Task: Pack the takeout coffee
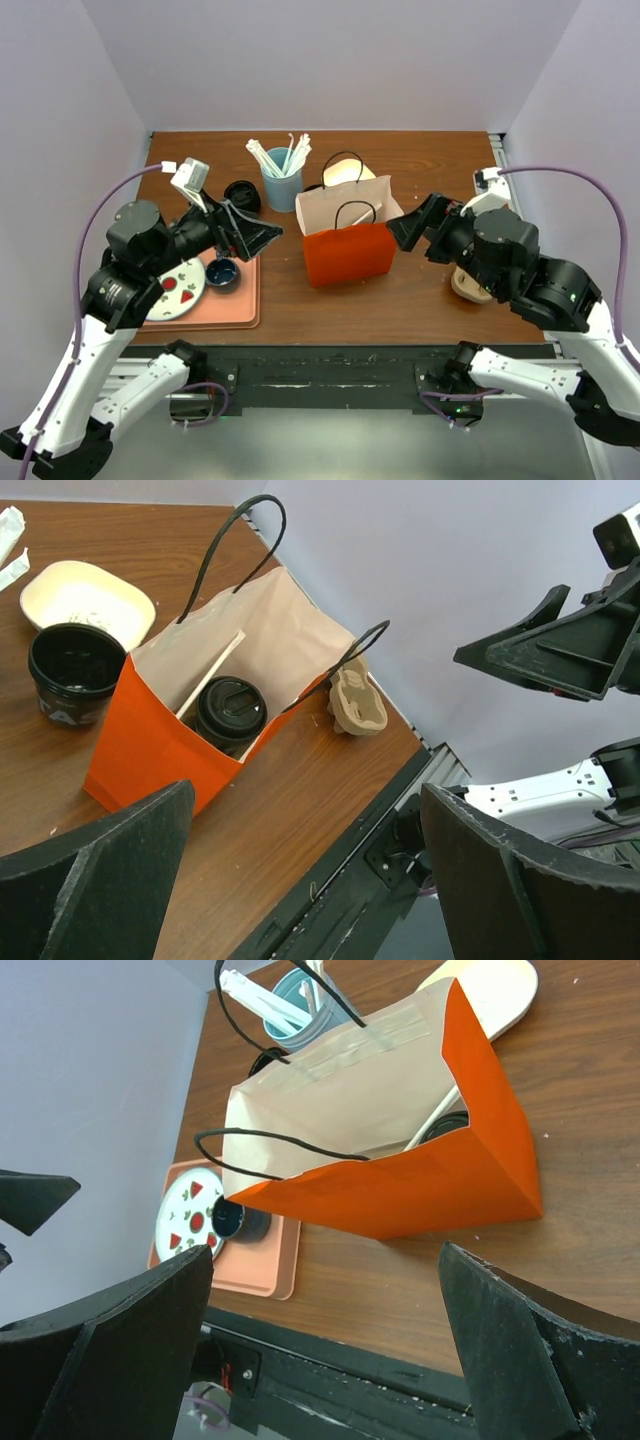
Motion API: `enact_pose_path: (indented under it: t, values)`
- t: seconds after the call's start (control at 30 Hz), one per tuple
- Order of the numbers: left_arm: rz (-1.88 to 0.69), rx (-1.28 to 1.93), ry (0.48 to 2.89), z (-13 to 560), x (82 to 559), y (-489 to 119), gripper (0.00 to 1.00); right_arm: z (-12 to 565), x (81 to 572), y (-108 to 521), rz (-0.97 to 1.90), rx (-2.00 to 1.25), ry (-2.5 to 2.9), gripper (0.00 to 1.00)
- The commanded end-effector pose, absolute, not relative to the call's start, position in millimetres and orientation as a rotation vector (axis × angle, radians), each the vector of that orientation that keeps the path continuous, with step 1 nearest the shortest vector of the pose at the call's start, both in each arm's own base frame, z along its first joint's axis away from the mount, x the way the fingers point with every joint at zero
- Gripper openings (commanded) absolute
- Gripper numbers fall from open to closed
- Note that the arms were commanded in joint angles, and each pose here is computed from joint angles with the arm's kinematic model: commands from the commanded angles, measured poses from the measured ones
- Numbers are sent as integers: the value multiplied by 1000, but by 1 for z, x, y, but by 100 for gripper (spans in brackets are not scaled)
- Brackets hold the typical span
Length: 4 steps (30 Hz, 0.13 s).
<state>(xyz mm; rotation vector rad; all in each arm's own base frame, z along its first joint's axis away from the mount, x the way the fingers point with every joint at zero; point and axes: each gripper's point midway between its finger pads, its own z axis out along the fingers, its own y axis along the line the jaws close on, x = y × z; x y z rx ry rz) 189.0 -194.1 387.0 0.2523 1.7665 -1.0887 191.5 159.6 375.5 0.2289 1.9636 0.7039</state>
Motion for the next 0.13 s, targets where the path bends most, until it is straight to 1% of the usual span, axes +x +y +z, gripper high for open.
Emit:
enact_pose_path:
  t: [0.0,0.1]
  values:
    - [-1120,259,1733,395,185,-196,100,374,191,159,736,279,1957,99]
    - [-1123,262,1732,396,185,-197,100,375,191,160,743,275,1954,99]
